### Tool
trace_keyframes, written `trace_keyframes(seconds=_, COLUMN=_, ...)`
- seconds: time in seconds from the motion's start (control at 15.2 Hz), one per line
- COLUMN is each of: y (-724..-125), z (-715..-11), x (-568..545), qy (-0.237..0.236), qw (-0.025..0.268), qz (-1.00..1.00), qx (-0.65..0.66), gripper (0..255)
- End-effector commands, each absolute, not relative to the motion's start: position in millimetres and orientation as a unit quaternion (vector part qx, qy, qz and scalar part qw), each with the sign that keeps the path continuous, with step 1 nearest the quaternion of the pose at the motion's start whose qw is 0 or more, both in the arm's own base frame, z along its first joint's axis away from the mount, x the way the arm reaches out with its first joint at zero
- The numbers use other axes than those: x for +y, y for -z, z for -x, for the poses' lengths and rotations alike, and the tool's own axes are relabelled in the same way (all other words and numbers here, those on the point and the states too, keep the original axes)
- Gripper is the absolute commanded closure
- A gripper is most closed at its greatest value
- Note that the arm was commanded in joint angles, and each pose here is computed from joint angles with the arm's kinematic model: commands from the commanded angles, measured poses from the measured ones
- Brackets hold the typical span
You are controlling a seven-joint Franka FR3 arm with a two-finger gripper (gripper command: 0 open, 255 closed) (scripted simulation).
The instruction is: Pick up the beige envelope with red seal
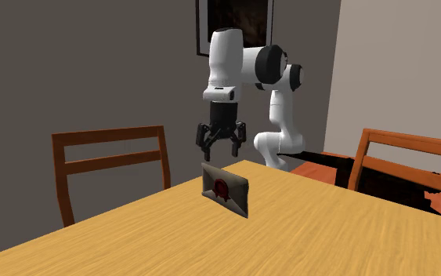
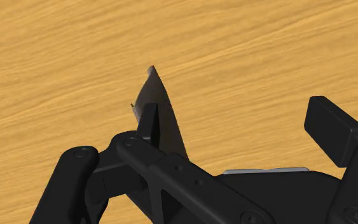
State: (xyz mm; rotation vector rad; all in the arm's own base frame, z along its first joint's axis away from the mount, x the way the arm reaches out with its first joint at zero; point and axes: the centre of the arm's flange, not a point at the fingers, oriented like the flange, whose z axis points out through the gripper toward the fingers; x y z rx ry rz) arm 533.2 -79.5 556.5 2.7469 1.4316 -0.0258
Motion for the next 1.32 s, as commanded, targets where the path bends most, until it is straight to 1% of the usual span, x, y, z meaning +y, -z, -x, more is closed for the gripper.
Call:
trace_keyframes(seconds=0.0, y=-556.4, z=-557.7, x=-77.0, qy=0.0, qw=0.021, qz=-0.862, qx=0.506, gripper=0)
trace_keyframes(seconds=0.26, y=-560.0, z=-597.8, x=-62.4, qy=-0.015, qw=0.017, qz=-0.817, qx=0.576, gripper=0)
trace_keyframes(seconds=0.86, y=-520.0, z=-597.8, x=-62.4, qy=-0.015, qw=0.017, qz=-0.817, qx=0.576, gripper=0)
trace_keyframes(seconds=0.92, y=-519.8, z=-598.6, x=-62.3, qy=-0.015, qw=0.017, qz=-0.817, qx=0.576, gripper=255)
trace_keyframes(seconds=1.25, y=-519.6, z=-598.7, x=-62.3, qy=-0.015, qw=0.017, qz=-0.817, qx=0.576, gripper=255)
